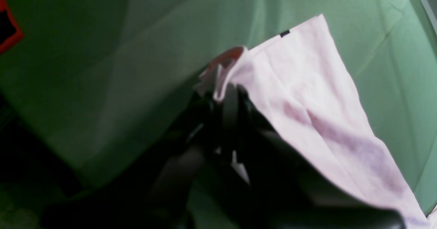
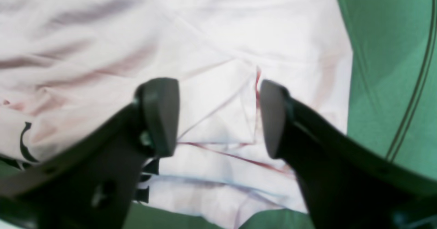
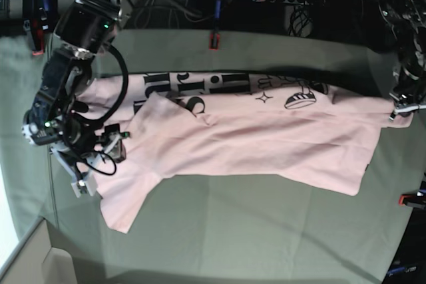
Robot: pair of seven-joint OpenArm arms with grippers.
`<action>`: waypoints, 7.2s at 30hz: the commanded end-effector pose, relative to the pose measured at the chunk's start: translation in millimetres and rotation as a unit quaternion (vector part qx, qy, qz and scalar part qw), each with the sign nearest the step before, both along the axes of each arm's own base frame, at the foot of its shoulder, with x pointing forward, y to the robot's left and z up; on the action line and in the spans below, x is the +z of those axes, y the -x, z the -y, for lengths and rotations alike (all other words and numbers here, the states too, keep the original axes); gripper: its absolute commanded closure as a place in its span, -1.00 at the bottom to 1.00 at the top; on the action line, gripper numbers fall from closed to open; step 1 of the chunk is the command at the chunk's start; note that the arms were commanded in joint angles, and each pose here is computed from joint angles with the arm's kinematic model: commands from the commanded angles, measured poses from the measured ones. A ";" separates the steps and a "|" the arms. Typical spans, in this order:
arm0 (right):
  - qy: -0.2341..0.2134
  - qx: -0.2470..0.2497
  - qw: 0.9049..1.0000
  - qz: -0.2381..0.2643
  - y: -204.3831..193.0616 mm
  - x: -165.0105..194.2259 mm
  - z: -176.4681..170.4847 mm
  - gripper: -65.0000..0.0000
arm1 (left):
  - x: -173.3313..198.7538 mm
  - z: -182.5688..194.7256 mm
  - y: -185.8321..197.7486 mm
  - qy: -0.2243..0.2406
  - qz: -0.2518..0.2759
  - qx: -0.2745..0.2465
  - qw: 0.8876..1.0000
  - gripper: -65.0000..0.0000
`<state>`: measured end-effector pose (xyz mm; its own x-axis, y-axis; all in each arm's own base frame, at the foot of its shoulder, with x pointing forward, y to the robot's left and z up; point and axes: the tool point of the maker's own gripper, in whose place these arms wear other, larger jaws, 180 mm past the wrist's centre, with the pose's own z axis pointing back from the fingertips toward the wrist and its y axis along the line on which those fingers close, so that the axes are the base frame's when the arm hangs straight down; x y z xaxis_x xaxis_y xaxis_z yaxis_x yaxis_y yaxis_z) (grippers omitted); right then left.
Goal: Layout the t-shirt on the table in an organized manner, then fold the t-shirt properly
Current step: 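Move the right gripper along the shirt edge, tugging the fabric, then lift the shirt edge with both grippers and spread it flat, then release the shirt with the left gripper and lower the right gripper, then move the left gripper down onto the shirt hem and grasp it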
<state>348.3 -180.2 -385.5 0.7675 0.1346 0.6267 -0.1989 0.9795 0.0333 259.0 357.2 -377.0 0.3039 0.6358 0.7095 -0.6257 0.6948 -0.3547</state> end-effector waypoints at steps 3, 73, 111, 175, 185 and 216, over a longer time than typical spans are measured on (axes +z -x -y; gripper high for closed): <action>0.039 -0.006 0.999 0.030 -10.8 21.6 33.8 -0.25 | 14.4 -8.9 -5.4 -0.019 0.018 0.003 1.000 1.00; 0.168 -0.058 0.984 -0.013 167.4 1.9 139.9 1.00 | 32.3 -2.6 36.9 -0.063 0.000 -0.022 0.998 1.00; 0.117 -0.068 0.987 -0.083 216.2 -43.2 113.4 0.10 | -32.8 7.8 59.5 0.031 -0.105 -0.026 0.994 1.00; -0.060 -0.042 0.997 0.036 -32.9 -87.7 70.7 0.86 | 2.1 -16.2 -115.7 0.006 -0.018 -0.018 1.000 -0.73; -0.058 -0.042 0.997 0.032 -31.0 -88.8 72.5 0.90 | -47.0 -6.0 -156.6 -0.188 -0.084 -0.098 0.974 -0.73; -0.060 -0.042 0.997 0.035 -33.3 -87.7 69.8 0.90 | -104.4 8.5 -112.7 -0.268 -0.069 -0.141 0.951 0.99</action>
